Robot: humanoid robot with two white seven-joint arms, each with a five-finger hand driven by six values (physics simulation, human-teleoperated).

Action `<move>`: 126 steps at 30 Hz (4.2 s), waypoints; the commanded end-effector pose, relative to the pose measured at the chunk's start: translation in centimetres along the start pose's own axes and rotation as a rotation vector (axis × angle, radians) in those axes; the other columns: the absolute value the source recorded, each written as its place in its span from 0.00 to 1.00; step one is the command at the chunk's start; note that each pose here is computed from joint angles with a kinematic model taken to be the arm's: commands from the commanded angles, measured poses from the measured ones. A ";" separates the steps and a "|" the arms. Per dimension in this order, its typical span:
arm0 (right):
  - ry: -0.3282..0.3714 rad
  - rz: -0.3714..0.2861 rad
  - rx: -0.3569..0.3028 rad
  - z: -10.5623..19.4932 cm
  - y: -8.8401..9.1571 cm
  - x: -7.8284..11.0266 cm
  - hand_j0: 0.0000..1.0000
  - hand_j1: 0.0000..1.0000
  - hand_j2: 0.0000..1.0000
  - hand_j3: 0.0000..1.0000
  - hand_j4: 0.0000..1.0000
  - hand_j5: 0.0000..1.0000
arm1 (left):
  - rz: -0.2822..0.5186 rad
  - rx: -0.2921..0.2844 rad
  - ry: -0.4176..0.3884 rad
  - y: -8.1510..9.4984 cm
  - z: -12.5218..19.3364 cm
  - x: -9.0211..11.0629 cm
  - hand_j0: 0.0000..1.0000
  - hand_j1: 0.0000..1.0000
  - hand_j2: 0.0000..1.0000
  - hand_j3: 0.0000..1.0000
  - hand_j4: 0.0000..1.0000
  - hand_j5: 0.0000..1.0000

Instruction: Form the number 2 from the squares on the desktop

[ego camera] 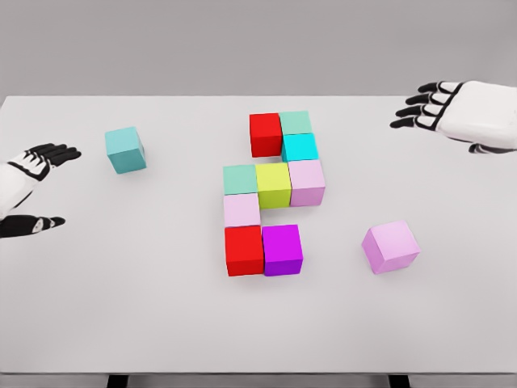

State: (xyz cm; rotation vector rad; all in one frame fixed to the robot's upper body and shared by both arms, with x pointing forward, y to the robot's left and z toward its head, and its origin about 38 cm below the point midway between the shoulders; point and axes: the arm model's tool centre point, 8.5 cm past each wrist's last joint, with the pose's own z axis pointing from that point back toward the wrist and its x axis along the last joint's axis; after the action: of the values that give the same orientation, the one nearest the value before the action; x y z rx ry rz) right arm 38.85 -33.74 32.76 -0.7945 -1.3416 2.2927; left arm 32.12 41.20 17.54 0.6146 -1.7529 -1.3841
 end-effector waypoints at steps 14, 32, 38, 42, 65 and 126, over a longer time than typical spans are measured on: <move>-0.107 -0.734 0.014 2.3 4.7 1.5 1.00 1.00 1.00 1.00 1.00 1.00 | 0.308 -0.186 -0.086 -0.9 -7.1 -1.4 1.00 1.00 1.00 1.00 1.00 1.00; -0.065 -0.938 0.239 -3.0 11.9 6.2 1.00 1.00 1.00 1.00 1.00 1.00 | 0.737 -0.140 0.061 -1.9 -12.4 -5.6 1.00 1.00 1.00 1.00 1.00 1.00; -0.022 -0.973 0.274 -3.9 12.7 6.6 1.00 1.00 1.00 1.00 1.00 1.00 | 0.727 -0.137 0.147 -2.2 -13.2 -7.5 1.00 1.00 1.00 1.00 1.00 1.00; -0.014 -0.983 0.280 -4.3 12.9 6.7 1.00 1.00 1.00 1.00 1.00 1.00 | 0.723 -0.147 0.185 -3.2 -13.6 -8.1 1.00 1.00 1.00 1.00 1.00 1.00; -0.032 -0.947 0.287 -5.3 13.1 7.5 0.50 0.50 0.50 0.50 0.50 0.50 | 0.777 -0.162 0.318 -5.8 -15.8 -9.9 0.98 0.98 0.98 0.98 0.98 0.98; -0.198 -0.853 0.163 -3.8 9.1 6.3 1.00 1.00 1.00 1.00 1.00 1.00 | 0.716 -0.169 0.212 -7.9 -28.8 1.1 0.28 0.28 0.28 0.28 0.28 0.28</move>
State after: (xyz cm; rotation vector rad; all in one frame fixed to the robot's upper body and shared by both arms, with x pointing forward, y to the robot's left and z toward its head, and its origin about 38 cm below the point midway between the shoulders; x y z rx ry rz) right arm 36.72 -29.96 20.15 0.1111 -1.2080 1.7149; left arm 54.39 22.23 12.59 0.0215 -1.4492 -0.9139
